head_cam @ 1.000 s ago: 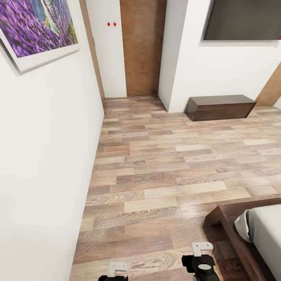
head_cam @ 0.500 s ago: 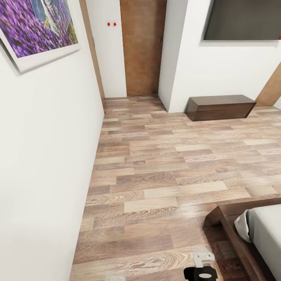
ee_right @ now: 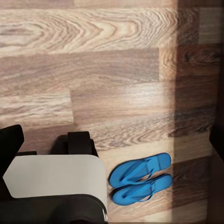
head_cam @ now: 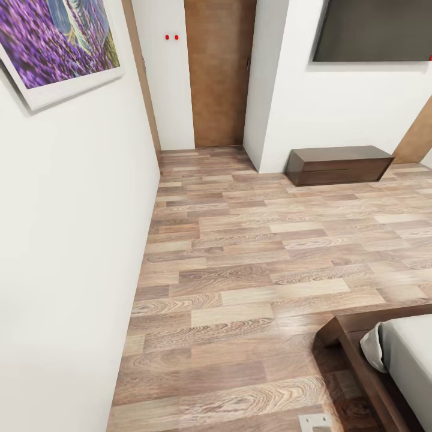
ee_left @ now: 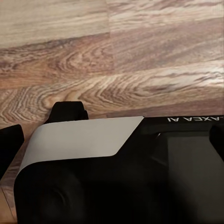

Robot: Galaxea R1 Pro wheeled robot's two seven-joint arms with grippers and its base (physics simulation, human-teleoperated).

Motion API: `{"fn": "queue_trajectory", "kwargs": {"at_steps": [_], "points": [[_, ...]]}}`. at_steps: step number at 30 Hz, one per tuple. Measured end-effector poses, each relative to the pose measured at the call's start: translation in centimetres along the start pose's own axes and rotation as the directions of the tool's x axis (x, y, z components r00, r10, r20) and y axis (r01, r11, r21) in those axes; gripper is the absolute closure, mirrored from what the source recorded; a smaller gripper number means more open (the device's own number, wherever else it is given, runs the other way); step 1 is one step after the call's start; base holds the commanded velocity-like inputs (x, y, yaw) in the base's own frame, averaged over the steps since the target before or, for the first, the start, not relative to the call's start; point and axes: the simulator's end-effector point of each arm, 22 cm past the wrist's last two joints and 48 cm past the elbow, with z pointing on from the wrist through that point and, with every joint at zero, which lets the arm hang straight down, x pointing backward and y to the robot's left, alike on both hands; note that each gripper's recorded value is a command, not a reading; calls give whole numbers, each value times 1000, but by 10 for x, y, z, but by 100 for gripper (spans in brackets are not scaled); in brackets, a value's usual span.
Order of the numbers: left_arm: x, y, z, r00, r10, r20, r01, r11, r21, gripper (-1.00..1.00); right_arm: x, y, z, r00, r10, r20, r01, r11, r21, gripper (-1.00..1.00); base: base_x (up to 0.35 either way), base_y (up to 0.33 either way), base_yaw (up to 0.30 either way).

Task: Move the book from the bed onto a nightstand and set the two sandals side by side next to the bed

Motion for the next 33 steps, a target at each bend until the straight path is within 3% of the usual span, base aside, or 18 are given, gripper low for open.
{"fn": "queue_trajectory", "kwargs": {"at_steps": [33], "points": [[-3,7,1,999,-6,45,7,1000,-13,-100,91,1,16,996,-27,-80,27,1000,4,-100,0,0,0]]}}
